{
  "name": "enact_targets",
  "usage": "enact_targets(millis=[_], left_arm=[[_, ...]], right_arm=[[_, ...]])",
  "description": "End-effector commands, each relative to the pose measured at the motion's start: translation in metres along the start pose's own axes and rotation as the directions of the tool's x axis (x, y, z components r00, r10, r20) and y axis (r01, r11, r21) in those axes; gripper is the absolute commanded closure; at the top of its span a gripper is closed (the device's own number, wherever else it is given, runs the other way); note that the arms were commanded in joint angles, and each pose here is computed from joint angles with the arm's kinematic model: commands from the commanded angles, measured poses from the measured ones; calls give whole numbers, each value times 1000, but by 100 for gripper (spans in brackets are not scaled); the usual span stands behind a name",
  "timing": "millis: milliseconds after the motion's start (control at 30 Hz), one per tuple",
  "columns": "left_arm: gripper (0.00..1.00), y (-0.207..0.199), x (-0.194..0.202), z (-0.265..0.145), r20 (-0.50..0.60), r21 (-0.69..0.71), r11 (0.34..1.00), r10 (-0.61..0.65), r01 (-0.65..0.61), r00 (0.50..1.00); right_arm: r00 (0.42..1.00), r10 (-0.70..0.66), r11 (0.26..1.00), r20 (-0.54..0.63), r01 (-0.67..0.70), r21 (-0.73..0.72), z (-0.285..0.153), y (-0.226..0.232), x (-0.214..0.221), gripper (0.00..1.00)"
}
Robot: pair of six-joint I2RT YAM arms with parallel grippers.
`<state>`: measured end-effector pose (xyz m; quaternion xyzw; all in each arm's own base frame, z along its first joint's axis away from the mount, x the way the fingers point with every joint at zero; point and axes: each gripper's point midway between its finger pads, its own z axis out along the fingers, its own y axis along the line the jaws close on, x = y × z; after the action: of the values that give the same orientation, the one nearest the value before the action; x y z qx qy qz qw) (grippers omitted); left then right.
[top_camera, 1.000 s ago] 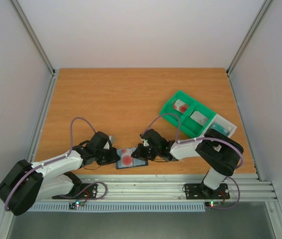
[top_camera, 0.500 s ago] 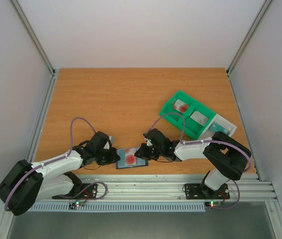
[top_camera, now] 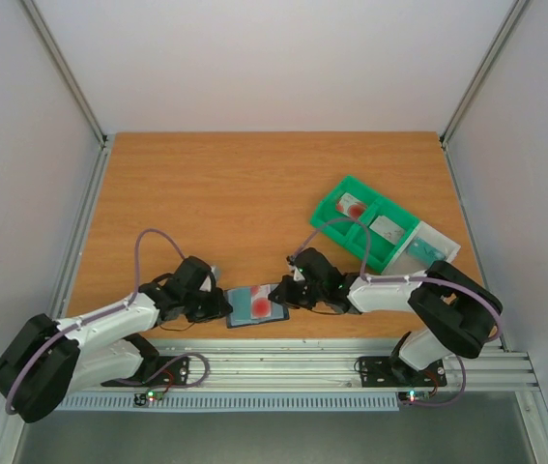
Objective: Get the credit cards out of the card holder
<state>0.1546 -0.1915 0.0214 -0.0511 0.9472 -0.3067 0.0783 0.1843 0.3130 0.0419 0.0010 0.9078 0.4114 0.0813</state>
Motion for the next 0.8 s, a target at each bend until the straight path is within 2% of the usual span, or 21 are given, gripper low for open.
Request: enact_targets(millis=[0, 133, 367, 767], left_arm=[[87, -7, -5, -8, 11, -4, 1000, 22, -22, 1000], [83, -13, -8, -12, 18, 6, 1000, 28, -28, 999], [67, -39, -15, -25, 41, 83, 994, 70, -73, 997], [46, -103, -13, -63, 36, 279, 921, 272, -271, 962]], right_arm=[[1000, 0, 1000, 7, 0, 2, -5, -6, 0, 99], [1000, 10, 1000, 9, -11, 3, -11, -9, -1, 99], [999, -34, 998, -8, 33, -54, -27, 5, -1, 99], [980, -194, 974, -50, 186, -132, -66, 40, -1, 99]])
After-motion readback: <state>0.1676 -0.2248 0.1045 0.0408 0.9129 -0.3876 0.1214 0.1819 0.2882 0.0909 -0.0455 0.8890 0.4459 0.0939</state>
